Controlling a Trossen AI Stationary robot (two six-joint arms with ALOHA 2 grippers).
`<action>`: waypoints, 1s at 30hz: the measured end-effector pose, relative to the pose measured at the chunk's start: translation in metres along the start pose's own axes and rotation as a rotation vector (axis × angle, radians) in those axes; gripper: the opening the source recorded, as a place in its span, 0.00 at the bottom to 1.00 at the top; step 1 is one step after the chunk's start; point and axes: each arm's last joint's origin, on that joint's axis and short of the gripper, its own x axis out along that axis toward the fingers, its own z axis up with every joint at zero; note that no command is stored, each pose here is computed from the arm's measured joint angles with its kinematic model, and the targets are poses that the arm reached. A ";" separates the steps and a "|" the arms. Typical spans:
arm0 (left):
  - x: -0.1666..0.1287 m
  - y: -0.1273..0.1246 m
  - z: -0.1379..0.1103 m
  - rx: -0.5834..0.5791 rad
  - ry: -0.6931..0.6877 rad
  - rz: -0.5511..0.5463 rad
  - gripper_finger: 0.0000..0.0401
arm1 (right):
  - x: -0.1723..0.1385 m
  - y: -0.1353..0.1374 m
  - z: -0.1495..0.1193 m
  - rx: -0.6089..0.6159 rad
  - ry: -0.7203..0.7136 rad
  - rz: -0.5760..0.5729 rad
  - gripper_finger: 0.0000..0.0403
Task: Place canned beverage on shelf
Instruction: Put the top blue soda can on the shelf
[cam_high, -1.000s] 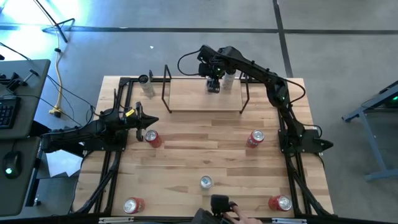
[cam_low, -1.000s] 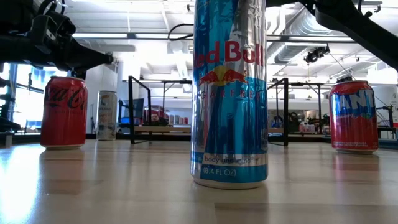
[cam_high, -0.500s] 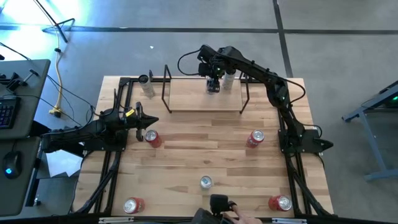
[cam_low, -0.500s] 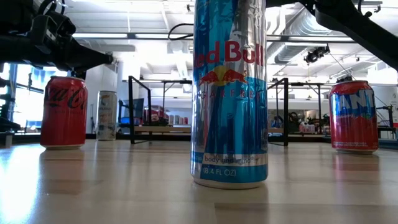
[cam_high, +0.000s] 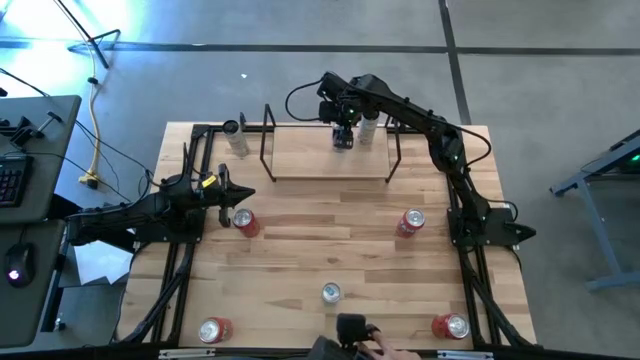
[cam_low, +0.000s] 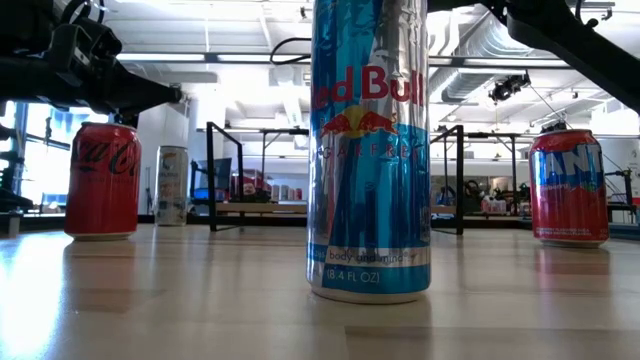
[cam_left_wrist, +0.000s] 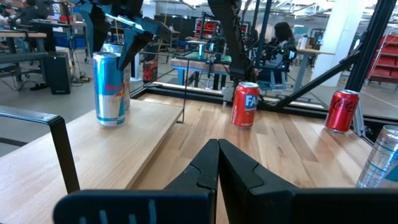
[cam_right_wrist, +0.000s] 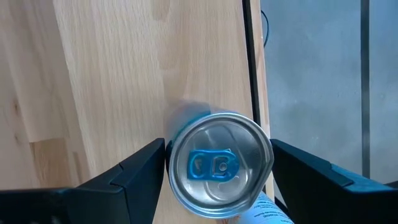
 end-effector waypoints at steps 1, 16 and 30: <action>0.000 0.000 0.000 0.000 0.000 0.000 0.00 | 0.000 0.000 0.000 -0.011 0.000 0.001 0.66; 0.000 0.000 0.000 -0.009 0.001 0.000 0.00 | -0.001 0.005 0.005 -0.028 -0.025 -0.004 0.66; 0.000 0.000 0.000 -0.010 0.001 0.000 0.00 | -0.001 0.008 0.000 -0.037 0.023 0.022 0.76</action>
